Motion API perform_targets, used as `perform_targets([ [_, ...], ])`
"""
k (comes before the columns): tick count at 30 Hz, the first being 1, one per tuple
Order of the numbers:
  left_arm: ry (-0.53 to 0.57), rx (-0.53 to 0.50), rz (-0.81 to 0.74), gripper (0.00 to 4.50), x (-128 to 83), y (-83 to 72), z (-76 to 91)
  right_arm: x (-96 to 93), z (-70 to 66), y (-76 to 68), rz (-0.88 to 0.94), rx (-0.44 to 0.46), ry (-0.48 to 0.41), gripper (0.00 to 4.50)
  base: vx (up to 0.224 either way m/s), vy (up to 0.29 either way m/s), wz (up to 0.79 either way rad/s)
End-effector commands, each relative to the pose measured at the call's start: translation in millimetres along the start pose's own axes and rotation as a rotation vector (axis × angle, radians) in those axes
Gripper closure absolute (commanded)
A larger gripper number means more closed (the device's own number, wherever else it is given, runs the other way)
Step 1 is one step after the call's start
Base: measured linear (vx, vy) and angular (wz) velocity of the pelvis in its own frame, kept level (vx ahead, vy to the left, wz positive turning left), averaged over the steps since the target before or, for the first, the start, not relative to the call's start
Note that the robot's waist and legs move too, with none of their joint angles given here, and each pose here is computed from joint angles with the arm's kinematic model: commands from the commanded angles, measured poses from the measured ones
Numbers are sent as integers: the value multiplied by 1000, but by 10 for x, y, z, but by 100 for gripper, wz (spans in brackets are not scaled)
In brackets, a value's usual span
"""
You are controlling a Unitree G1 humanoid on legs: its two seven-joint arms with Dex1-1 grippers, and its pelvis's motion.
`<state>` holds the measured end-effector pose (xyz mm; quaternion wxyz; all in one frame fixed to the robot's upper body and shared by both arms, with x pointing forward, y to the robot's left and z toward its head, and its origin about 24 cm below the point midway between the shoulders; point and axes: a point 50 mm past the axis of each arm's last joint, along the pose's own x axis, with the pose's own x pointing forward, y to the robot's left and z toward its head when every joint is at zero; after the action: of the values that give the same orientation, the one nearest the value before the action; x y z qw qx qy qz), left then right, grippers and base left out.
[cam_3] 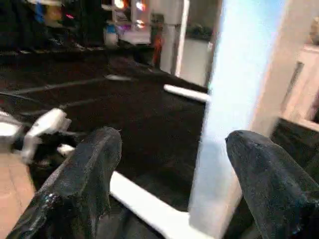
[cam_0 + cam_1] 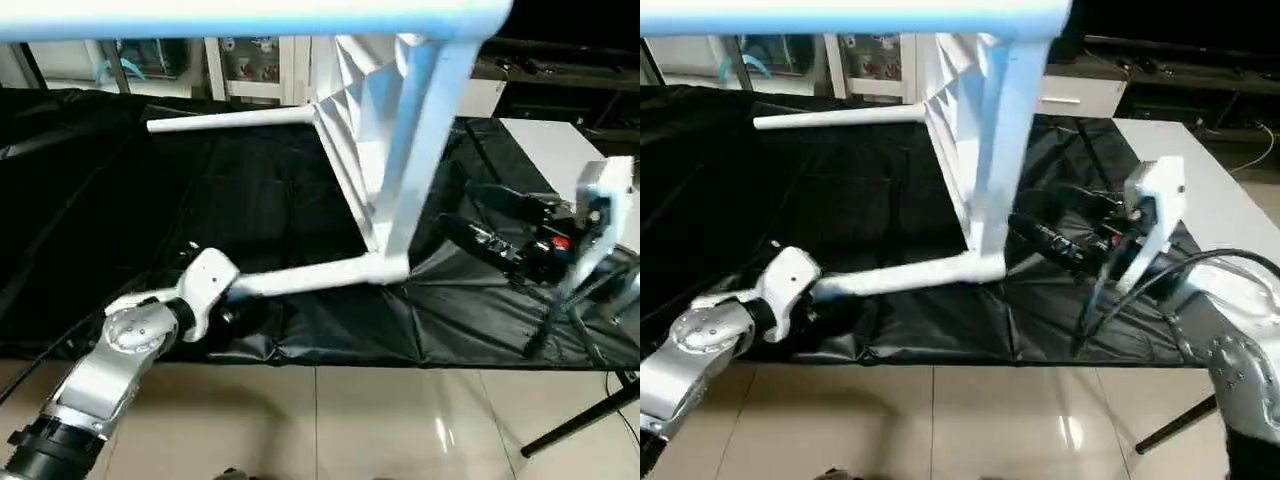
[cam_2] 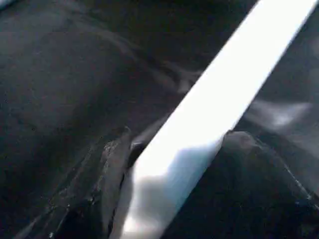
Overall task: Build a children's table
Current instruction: Flip table
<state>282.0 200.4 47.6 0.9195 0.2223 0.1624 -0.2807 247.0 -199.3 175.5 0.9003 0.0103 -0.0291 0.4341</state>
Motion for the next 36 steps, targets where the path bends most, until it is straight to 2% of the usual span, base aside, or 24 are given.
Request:
perform_targets([
  [1, -23, -11, 110, 119, -87, 167, 2, 55, 5, 90, 26, 17, -17, 80, 0, 0, 0],
  [3, -54, 12, 133, 119, -143, 214, 48, 131, -44, 137, 19, 35, -26, 80, 0, 0, 0],
  [6, -159, 40, 148, 119, -249, 250, 218, 272, -102, 215, 12, 55, -45, 80, 0, 0, 0],
  [7, -226, 48, 129, 119, -304, 228, 350, 321, -141, 231, 6, 61, -45, 80, 0, 0, 0],
  [9, -305, 62, 92, 119, -365, 182, 510, 370, -190, 233, -9, 67, -47, 80, 0, 0, 0],
  [12, -446, 74, 10, 91, -486, 91, 813, 477, -299, 215, -78, 87, -42, 72, 0, 0, 0],
  [13, -500, 120, -31, 80, -552, 52, 956, 539, -372, 214, -106, 148, -33, 72, 0, 0, 0],
  [14, -505, 124, -35, 70, -559, 48, 969, 545, -379, 215, -108, 154, -33, 72, 0, 0, 0],
  [16, -534, 210, -34, 49, -615, 53, 1110, 613, -456, 188, -161, 180, -18, 40, 0, 0, 0],
  [17, -562, 331, -14, 43, -682, 90, 1300, 685, -539, 161, -213, 198, 3, 40, 0, 0, 0],
  [18, -567, 356, -9, 43, -697, 98, 1339, 699, -555, 156, -223, 200, 7, 40, 0, 0, 0],
  [21, -636, 574, 77, 16, -857, 228, 1717, 802, -622, 168, -245, 248, 5, 7, 0, 0, 0],
  [23, -668, 665, 109, 6, -961, 262, 1892, 849, -645, 206, -233, 273, 5, 0, 0, 0, 0],
  [25, -677, 740, 121, 6, -1030, 260, 1987, 886, -661, 257, -208, 282, 11, 0, 0, 0, 0],
  [27, -676, 749, 122, 6, -1037, 262, 1994, 890, -663, 268, -202, 286, 11, 0, 0, 0, 0],
  [30, -678, 848, 182, 6, -1096, 307, 2100, 923, -676, 418, -85, 333, 13, 0, 0, 0, 0],
  [33, -686, 892, 231, 6, -1118, 344, 2152, 918, -678, 508, -6, 335, 21, 0, 0, 0, 0],
  [34, -683, 913, 265, 6, -1124, 372, 2170, 912, -682, 537, 18, 330, 28, 0, 0, 0, 0],
  [35, -647, 963, 382, 6, -1138, 480, 2188, 902, -689, 606, 66, 319, 36, 0, 0, 0, 0],
  [36, -643, 968, 396, 6, -1141, 493, 2188, 902, -689, 611, 68, 318, 36, 0, 0, 0, 0],
])
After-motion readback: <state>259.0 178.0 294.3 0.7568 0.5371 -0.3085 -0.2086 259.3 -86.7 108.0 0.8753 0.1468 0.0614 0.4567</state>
